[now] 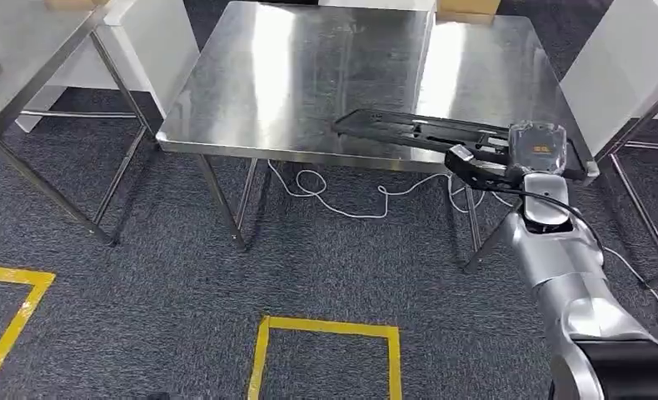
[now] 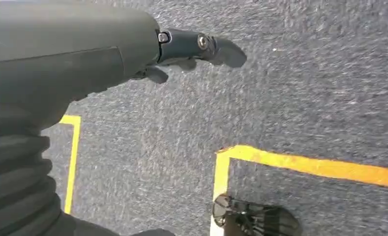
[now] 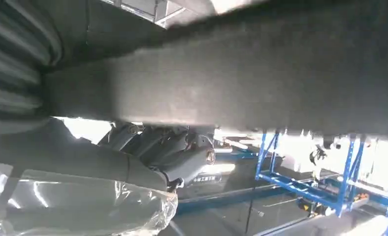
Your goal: Take the parts from the cabinet and place them on the table.
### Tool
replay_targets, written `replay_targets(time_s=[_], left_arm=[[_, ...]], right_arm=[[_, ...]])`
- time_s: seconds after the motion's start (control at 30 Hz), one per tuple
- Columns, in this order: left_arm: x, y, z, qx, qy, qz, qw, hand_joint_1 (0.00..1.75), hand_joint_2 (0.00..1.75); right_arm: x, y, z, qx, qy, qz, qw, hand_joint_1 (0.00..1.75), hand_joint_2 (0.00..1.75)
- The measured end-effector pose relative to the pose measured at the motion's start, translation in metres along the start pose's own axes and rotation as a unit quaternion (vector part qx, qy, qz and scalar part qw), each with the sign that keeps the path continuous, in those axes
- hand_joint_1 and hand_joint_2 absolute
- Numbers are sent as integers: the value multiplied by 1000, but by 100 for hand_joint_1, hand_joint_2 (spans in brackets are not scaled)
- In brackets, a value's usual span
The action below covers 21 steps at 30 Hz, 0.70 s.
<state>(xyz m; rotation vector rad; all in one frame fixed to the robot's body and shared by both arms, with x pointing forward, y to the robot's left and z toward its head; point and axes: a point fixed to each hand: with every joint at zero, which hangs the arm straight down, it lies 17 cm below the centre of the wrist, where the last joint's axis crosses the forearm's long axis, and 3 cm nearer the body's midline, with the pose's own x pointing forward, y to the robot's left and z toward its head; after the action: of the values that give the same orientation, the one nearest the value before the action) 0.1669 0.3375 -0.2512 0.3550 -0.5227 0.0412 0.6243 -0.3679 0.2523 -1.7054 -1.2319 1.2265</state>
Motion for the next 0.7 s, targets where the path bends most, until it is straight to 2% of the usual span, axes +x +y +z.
replay_targets(time_s=[0.7], left_arm=[[-4, -2, 2, 1, 1, -5, 1000, 0, 175]], right_arm=[[-5, 15, 8, 20, 8, 5, 1000, 175, 175]])
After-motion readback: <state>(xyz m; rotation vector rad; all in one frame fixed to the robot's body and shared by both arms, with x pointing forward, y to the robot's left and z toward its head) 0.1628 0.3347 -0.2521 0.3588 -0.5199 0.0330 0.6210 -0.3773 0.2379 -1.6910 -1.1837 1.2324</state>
